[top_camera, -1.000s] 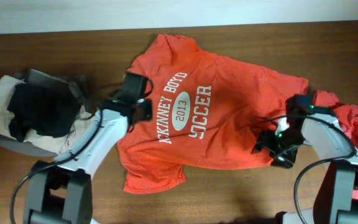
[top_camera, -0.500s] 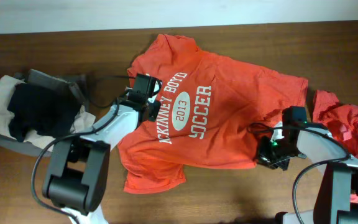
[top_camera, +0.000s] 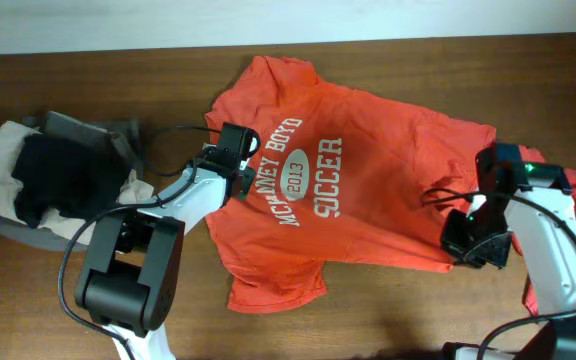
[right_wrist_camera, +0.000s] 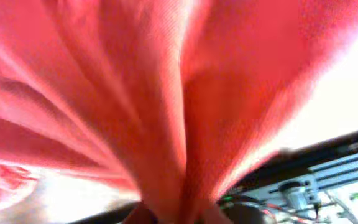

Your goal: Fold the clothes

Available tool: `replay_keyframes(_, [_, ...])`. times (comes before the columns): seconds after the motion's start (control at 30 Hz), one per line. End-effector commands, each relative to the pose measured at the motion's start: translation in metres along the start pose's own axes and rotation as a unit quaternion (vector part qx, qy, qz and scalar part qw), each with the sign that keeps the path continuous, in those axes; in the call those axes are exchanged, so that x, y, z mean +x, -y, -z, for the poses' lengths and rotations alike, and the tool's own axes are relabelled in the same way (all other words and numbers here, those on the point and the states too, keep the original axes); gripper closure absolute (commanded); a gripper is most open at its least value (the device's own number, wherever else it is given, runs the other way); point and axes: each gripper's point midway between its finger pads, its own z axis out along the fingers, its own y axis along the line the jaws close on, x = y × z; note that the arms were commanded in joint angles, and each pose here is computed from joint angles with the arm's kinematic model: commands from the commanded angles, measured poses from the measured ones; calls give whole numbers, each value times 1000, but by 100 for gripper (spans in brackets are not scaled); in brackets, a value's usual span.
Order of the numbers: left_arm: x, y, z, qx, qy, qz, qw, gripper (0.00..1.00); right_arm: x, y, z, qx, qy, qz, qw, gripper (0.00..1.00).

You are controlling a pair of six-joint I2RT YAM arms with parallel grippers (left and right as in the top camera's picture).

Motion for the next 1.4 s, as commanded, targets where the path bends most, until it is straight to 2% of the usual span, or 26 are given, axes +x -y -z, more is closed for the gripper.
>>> replay_keyframes(0.0, [14, -15, -9, -43, -27, -6, 999, 100, 2, 3, -2, 10, 0, -5, 1000, 84])
replay_keyframes(0.1, [16, -21, -10, -50, -29, 1, 998, 100, 1, -10, -2, -23, 0, -1, 1000, 82])
replay_keyframes(0.23, [27, -42, -12, -75, -49, 27, 996, 100, -1, -21, -2, -41, 4, 14, 999, 71])
replay_keyframes(0.43, [55, -89, -15, -112, -88, 107, 984, 100, -21, -28, 0, -54, 46, 18, 997, 22])
replay_keyframes(0.57, [62, -105, -16, -116, -97, 127, 980, 100, -52, -40, 3, -76, 104, 25, 991, 17])
replay_keyframes(0.7, [53, -98, -15, -99, -90, 125, 983, 100, -90, -63, 3, -111, 161, 70, 978, 21])
replay_keyframes(0.83, [43, -86, -12, -91, -84, 112, 986, 100, -128, -76, -6, -119, 202, 94, 968, 33])
replay_keyframes(1.0, [30, -77, -5, -85, -79, 98, 988, 100, -169, -88, -35, -120, 226, 93, 962, 64])
replay_keyframes(1.13, [12, -80, 11, -80, -79, 107, 988, 100, -190, -95, -66, -125, 224, 94, 962, 85])
replay_keyframes(1.23, [-6, -87, 27, -77, -74, 108, 988, 100, -200, -97, -85, -124, 221, 82, 964, 96])
replay_keyframes(1.37, [-27, -94, 44, -72, -61, 113, 989, 100, -216, -95, -107, -111, 233, 77, 963, 96])
